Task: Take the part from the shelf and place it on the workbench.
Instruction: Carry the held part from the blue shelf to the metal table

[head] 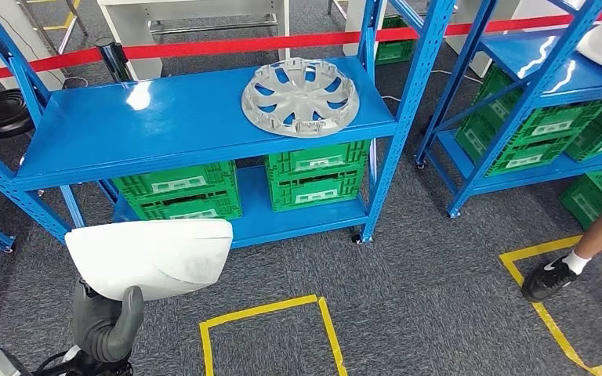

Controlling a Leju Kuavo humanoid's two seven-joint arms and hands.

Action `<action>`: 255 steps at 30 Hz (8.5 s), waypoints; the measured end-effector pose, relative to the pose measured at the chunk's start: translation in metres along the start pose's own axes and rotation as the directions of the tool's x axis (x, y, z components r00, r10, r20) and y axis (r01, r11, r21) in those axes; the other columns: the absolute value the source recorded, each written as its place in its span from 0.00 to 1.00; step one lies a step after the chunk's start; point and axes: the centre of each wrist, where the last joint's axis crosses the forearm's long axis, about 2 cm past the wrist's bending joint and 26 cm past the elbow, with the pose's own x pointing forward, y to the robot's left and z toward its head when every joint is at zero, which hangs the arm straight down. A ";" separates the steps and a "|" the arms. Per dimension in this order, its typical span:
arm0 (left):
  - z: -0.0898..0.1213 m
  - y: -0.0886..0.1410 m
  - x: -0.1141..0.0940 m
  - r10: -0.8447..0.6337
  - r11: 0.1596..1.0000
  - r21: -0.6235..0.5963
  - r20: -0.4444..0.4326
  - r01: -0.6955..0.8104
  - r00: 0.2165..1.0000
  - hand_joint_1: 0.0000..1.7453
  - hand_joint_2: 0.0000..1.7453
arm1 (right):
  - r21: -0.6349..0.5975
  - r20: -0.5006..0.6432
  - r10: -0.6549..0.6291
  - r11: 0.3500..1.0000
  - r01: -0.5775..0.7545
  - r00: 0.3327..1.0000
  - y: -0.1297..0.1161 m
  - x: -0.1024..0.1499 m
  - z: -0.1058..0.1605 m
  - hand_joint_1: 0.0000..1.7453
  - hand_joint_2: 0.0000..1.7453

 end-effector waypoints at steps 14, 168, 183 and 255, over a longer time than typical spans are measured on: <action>0.010 0.000 0.000 -0.026 0.999 -0.020 -0.055 0.025 0.998 1.00 1.00 | 0.030 0.142 -0.035 0.999 0.031 0.989 0.020 0.005 0.002 0.00 0.00; 0.055 0.010 0.013 -0.326 0.929 0.104 -0.219 0.355 0.919 1.00 1.00 | 0.207 0.077 0.074 0.974 -0.089 0.994 0.037 0.009 0.005 0.00 0.00; 0.041 0.014 0.032 -0.448 0.889 0.028 -0.150 0.456 0.882 1.00 1.00 | 0.183 0.173 0.079 0.977 -0.111 0.982 0.040 0.022 0.007 0.00 0.00; 0.022 0.014 0.041 -0.506 0.855 0.103 -0.045 0.508 0.862 1.00 1.00 | 0.179 0.074 -0.039 0.984 0.025 0.997 0.034 0.010 0.005 0.00 0.00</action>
